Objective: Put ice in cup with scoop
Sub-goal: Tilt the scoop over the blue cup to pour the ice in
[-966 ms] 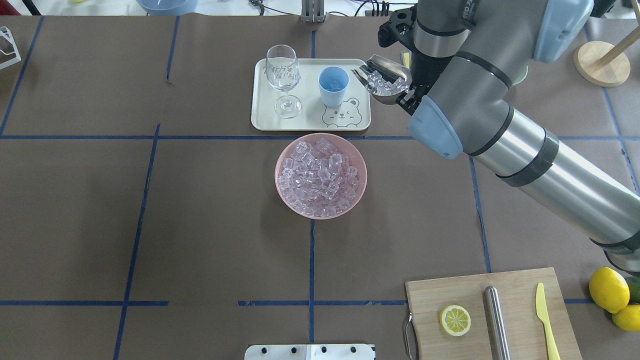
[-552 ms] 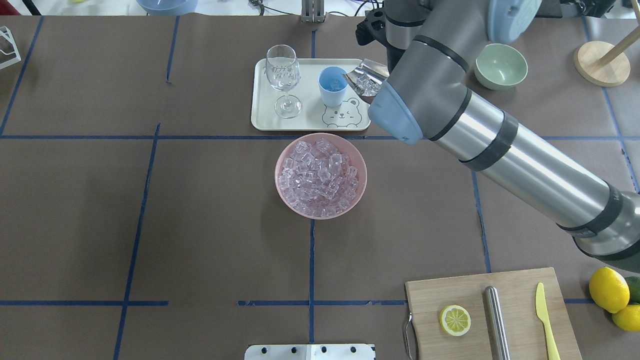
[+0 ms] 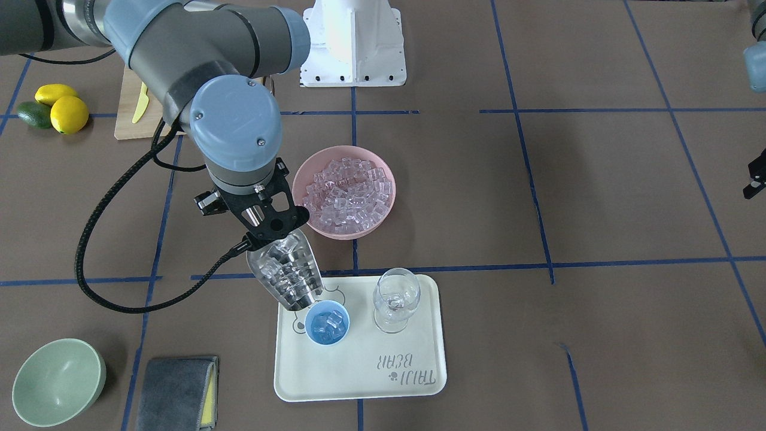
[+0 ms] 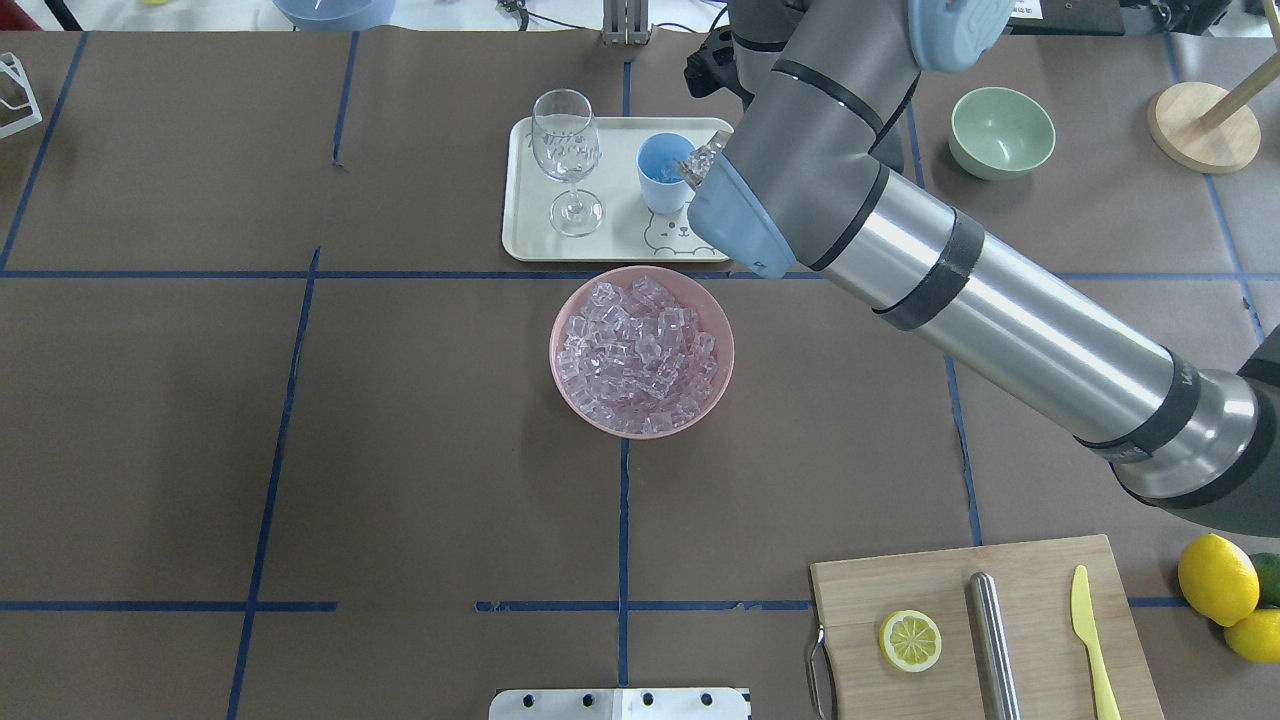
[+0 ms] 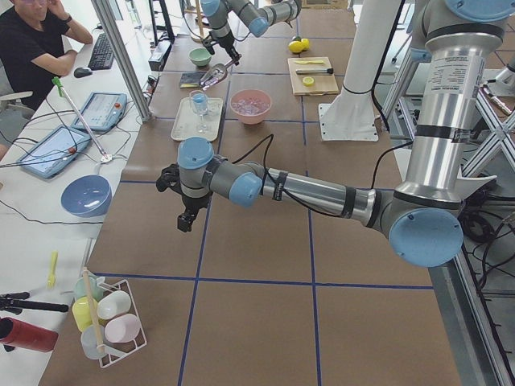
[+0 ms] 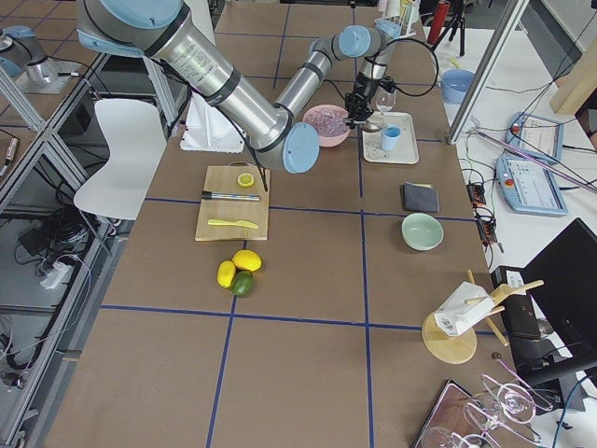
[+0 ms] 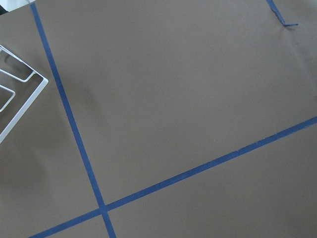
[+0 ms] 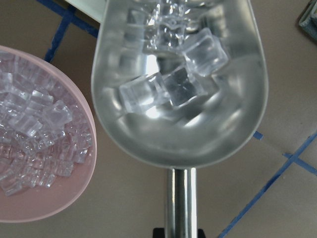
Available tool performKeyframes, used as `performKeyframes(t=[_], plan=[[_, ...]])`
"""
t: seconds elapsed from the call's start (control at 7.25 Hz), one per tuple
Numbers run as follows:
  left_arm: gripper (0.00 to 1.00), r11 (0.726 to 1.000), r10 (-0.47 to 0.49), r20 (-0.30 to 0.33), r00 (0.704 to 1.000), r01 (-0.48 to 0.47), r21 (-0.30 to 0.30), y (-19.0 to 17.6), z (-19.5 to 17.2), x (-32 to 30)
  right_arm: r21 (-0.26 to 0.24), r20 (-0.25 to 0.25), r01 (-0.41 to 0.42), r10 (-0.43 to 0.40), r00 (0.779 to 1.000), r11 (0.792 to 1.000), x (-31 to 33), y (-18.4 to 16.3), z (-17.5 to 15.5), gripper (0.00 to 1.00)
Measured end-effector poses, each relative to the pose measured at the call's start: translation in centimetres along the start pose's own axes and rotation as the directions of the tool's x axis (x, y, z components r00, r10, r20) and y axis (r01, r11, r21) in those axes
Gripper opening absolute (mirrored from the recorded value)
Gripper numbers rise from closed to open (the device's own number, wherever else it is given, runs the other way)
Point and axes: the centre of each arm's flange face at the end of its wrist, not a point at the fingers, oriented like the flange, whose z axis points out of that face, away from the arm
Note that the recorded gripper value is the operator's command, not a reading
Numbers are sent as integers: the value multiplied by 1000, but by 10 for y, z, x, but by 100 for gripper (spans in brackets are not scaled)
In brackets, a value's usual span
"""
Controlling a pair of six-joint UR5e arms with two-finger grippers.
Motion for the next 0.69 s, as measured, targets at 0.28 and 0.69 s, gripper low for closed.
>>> performKeyframes(t=[0.28, 0.69], plan=[[100, 1000, 1, -1, 1000, -1, -4, 2, 2, -2, -40, -11, -19, 19, 1000, 999, -10, -18, -10, 0], [100, 1000, 2, -2, 1000, -2, -4, 3, 2, -2, -75, -19, -35, 33, 999, 997, -15, -32, -14, 0]])
